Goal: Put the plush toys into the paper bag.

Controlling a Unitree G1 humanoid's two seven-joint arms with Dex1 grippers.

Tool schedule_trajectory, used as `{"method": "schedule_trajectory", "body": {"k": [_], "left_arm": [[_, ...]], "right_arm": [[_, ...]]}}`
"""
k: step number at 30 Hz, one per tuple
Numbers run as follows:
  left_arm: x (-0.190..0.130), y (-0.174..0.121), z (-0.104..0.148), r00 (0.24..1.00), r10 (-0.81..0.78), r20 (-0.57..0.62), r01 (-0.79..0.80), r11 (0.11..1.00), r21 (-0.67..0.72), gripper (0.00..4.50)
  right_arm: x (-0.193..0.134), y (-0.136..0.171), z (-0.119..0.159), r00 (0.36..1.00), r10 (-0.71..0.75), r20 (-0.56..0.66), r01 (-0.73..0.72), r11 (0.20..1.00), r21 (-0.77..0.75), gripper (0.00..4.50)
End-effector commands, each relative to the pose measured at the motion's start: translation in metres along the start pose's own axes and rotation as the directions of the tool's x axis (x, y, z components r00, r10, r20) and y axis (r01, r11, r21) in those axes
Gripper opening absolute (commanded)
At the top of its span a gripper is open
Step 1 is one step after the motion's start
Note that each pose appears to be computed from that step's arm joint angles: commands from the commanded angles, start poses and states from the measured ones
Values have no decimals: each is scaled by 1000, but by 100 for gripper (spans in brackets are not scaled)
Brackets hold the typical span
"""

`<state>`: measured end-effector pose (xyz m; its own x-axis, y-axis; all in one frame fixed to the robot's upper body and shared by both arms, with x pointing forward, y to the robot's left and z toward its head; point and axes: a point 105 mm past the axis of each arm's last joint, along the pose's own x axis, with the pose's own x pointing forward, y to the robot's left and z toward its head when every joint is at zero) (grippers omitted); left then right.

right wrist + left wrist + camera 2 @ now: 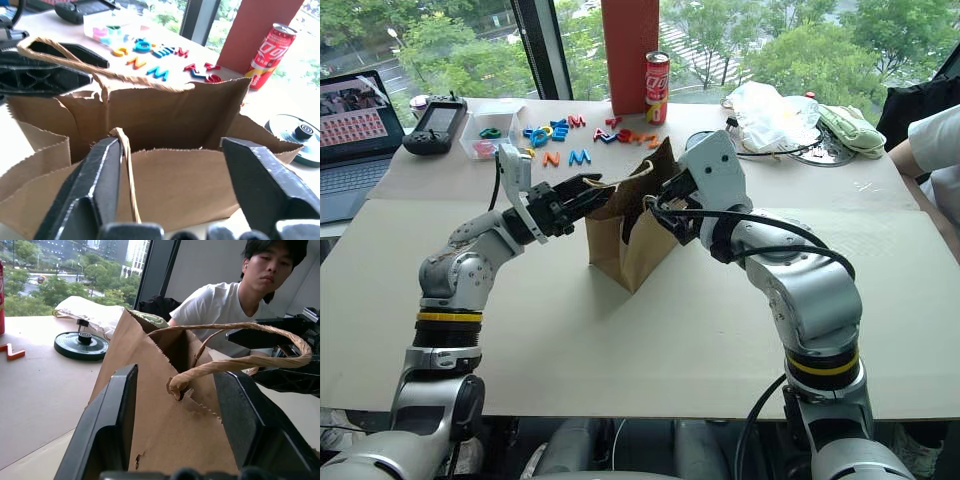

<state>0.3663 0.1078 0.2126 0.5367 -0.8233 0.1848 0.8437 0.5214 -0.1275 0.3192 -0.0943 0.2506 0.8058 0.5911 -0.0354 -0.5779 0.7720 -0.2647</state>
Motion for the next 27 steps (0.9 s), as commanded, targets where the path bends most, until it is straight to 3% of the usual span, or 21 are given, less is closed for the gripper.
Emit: {"method": "schedule_trajectory", "body": {"k": [1,9,12,18,23,27], "left_arm": [[-14,-3,21,999,-28,30,27,999,22,448],[-40,-1,-10,996,-32,-83,31,999,-14,448],[-39,0,-20,994,-31,-103,32,999,2,450],[-39,0,-27,991,-44,-128,47,999,23,450],[-36,-1,-33,986,-65,-151,73,996,45,450],[-31,-3,-36,984,-87,-157,95,994,50,450]], "right_arm": [[-26,-6,17,995,46,87,-46,999,4,450],[-52,5,18,966,243,93,-247,969,31,450],[-54,17,12,946,316,69,-319,947,26,381],[-57,35,7,911,408,66,-411,911,39,173],[-36,41,-31,922,374,-104,-369,927,63,5],[-15,36,-58,936,281,-212,-278,960,45,5]]}}
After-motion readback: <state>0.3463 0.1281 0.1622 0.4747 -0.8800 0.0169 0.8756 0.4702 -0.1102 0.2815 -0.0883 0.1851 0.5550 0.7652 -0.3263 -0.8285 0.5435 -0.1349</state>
